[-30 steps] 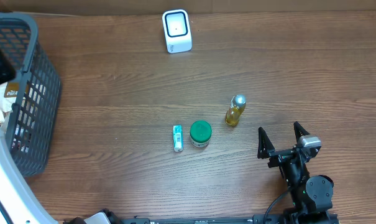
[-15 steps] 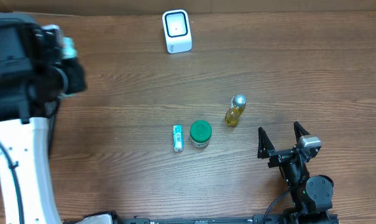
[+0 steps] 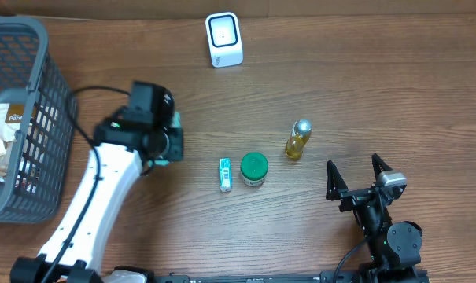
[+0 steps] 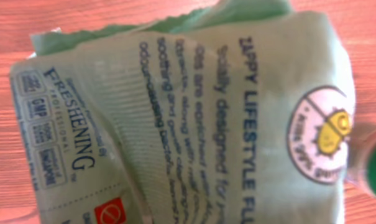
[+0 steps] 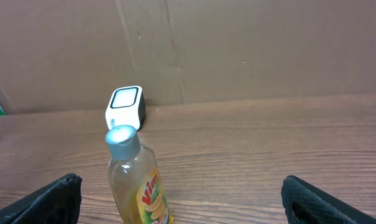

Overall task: Scan the item barcode
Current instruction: 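Lower the green bag onto the table left of the teal packet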

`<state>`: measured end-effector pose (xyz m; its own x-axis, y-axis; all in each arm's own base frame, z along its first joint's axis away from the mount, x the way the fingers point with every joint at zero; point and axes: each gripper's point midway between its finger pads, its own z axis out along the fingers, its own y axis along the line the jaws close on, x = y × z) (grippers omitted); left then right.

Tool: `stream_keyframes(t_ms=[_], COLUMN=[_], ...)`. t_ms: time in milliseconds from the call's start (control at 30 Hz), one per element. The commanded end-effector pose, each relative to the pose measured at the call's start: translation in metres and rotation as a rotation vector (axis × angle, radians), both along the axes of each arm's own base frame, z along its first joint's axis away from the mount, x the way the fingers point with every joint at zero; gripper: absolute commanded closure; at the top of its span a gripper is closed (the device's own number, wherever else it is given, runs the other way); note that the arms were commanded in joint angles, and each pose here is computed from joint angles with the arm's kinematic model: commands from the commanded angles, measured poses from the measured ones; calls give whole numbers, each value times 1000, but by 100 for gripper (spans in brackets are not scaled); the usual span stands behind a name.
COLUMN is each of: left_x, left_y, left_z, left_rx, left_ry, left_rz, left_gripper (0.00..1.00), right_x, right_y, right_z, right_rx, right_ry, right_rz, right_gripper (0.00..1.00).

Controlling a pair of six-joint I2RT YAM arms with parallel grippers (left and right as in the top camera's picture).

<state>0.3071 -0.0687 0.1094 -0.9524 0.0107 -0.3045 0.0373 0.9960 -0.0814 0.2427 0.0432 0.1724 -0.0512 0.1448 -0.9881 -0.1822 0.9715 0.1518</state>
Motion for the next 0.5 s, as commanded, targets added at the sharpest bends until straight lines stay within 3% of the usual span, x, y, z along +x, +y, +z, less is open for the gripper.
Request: stream_keyframes(t_ms=[0, 200, 300, 467], left_x=[-9, -17, -19, -17], left_y=[-3, -1, -2, -7], left_z=[-22, -59, -71, -76], left_rx=[11, 19, 22, -3], left_ry=[26, 70, 102, 113], left_rz=[7, 18, 17, 9], left_gripper=[56, 56, 39, 23], right_x=[0, 0, 0, 0], right_y=[1, 1, 1, 1], right_z=[-2, -2, -2, -2], right_rx=[1, 1, 1, 1], right_ry=[-1, -1, -1, -2], right_rz=[6, 6, 6, 6], right_gripper=[0, 0, 0, 0])
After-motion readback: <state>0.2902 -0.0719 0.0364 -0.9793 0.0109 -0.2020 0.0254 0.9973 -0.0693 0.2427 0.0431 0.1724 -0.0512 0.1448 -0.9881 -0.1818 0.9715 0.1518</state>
